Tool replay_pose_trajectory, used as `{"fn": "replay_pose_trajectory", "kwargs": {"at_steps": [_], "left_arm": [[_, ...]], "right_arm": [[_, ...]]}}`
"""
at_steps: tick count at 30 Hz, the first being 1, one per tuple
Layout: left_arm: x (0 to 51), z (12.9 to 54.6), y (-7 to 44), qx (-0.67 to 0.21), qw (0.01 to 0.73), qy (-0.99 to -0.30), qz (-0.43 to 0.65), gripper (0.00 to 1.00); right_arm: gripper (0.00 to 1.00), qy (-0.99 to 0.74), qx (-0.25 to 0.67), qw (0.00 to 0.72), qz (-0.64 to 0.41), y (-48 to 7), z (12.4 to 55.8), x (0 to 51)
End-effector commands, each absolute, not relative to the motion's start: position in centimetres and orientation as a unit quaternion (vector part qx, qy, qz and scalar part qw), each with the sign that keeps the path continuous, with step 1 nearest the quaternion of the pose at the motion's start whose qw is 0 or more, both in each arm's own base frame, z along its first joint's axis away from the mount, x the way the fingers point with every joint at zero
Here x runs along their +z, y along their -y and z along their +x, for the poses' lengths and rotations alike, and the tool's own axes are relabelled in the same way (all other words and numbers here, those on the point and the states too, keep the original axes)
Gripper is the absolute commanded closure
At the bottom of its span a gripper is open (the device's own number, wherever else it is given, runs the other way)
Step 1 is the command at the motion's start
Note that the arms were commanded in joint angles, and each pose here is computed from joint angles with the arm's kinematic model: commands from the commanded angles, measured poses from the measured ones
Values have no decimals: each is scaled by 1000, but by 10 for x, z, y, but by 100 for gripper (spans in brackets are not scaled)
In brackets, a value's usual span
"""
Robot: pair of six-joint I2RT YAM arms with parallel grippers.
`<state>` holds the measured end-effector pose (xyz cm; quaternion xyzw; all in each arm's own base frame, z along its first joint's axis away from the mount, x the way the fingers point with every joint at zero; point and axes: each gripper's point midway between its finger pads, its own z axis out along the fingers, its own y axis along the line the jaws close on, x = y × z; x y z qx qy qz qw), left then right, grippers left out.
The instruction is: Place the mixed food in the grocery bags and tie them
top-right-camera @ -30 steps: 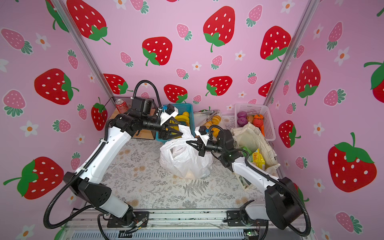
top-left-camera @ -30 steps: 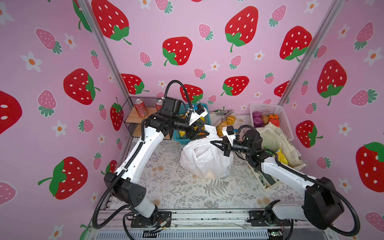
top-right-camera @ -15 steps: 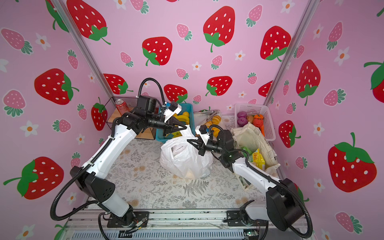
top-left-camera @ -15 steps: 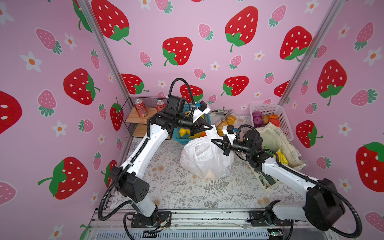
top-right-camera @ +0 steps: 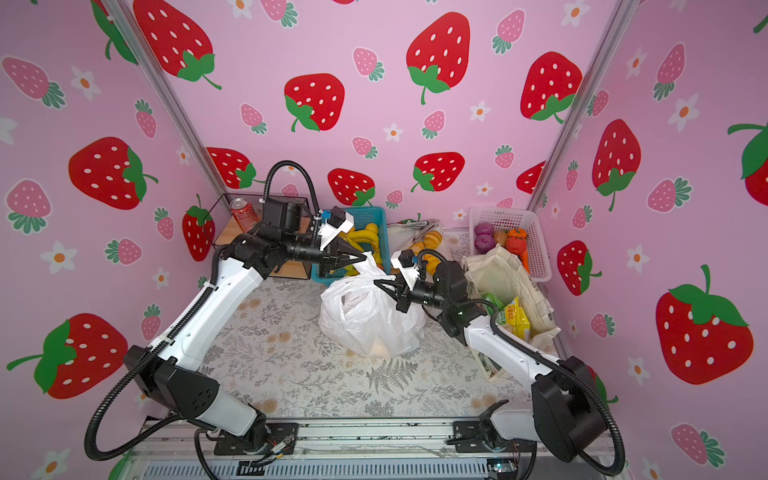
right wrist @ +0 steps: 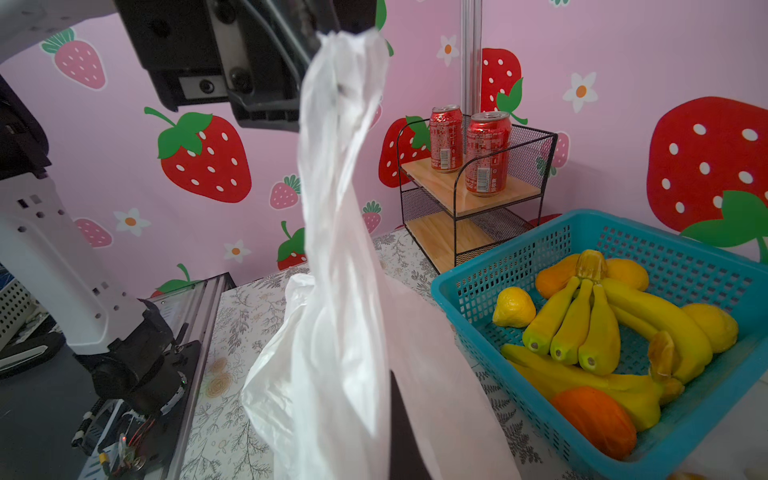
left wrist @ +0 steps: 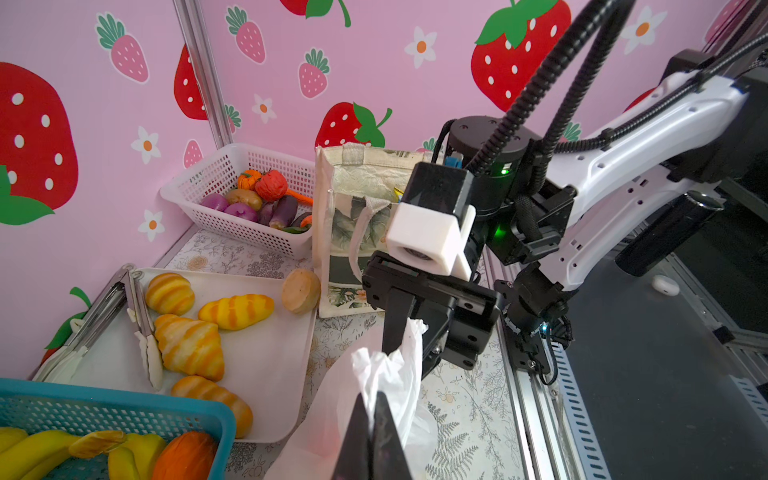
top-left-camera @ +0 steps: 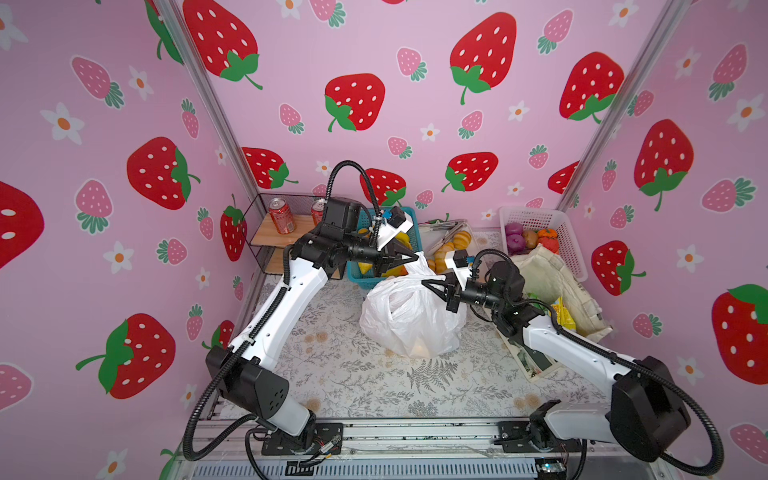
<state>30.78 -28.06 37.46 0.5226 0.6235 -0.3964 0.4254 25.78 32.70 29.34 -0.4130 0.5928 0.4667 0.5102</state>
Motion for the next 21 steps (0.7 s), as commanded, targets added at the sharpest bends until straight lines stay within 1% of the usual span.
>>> {"fn": "replay_pose_trajectory", "kwargs": {"at_steps": [1, 5, 9, 15, 20, 21], "left_arm": [[375, 301, 269, -354, 447, -615, 545, 100], [354, 292, 258, -305, 453, -620, 564, 100], [323, 278, 253, -269, 445, -617, 590, 100], [267, 271, 249, -224, 412, -633, 616, 100], [244, 279, 256, -205, 397, -635, 630, 100], [240, 281, 258, -198, 394, -635, 634, 98]], "right_arm": [[97, -621, 471, 501, -377, -324, 269, 289], [97, -659, 485, 478, -320, -321, 284, 286], [98, -668, 513, 453, -292, -326, 287, 284], [97, -653, 525, 457, -298, -329, 284, 291], [97, -633, 539, 457, -315, -332, 277, 291], [97, -629, 541, 458, -319, -333, 276, 290]]}}
